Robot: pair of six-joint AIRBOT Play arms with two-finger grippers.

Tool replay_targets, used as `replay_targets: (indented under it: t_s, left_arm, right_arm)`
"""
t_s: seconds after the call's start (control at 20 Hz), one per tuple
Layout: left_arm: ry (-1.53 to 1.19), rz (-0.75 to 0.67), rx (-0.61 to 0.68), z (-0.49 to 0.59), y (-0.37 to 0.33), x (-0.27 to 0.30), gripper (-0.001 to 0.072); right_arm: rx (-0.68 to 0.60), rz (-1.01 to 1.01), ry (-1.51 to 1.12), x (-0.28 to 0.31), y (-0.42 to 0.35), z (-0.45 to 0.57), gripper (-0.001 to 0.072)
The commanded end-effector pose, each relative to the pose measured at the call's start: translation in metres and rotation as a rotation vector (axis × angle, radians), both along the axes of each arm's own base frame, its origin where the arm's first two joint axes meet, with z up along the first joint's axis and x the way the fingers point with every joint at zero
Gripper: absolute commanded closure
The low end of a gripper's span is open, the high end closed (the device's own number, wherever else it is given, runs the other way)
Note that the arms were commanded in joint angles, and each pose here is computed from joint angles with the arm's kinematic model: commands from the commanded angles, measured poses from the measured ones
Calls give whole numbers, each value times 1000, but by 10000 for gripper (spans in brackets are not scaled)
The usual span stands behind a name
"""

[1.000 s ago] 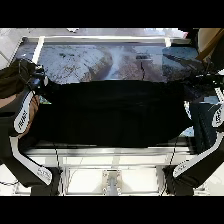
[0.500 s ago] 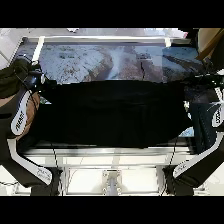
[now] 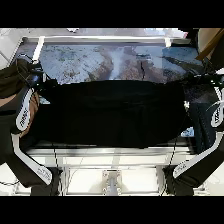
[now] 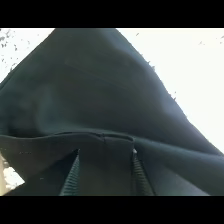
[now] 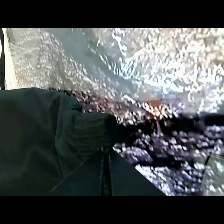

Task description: Fold the clothes and pants, and hang the long-sleeved shirts on hangers.

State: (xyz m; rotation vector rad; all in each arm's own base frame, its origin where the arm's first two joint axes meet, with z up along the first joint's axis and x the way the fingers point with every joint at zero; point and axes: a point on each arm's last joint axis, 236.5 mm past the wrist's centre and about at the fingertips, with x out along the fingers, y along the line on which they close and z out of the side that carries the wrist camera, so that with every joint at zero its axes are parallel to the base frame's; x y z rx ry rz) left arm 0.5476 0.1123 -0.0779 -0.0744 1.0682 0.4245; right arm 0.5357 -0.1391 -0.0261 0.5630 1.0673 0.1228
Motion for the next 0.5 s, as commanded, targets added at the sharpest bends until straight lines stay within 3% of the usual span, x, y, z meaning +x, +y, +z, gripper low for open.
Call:
replay_targets:
  t_s: [0.0, 0.05, 0.3, 0.45]
  left_arm:
    - [57, 20, 33, -3, 13, -12, 512]
    - [60, 23, 34, -3, 14, -13, 684]
    - [9, 28, 43, 30, 17, -11, 702]
    - [75, 89, 119, 57, 46, -41, 702]
  right_arm:
    - [-1, 1, 1, 0, 0, 0, 688]
    - [-1, 1, 1, 0, 0, 0, 688]
    - [-2, 2, 3, 0, 0, 0, 689]
    - [-42, -11, 29, -6, -13, -7, 689]
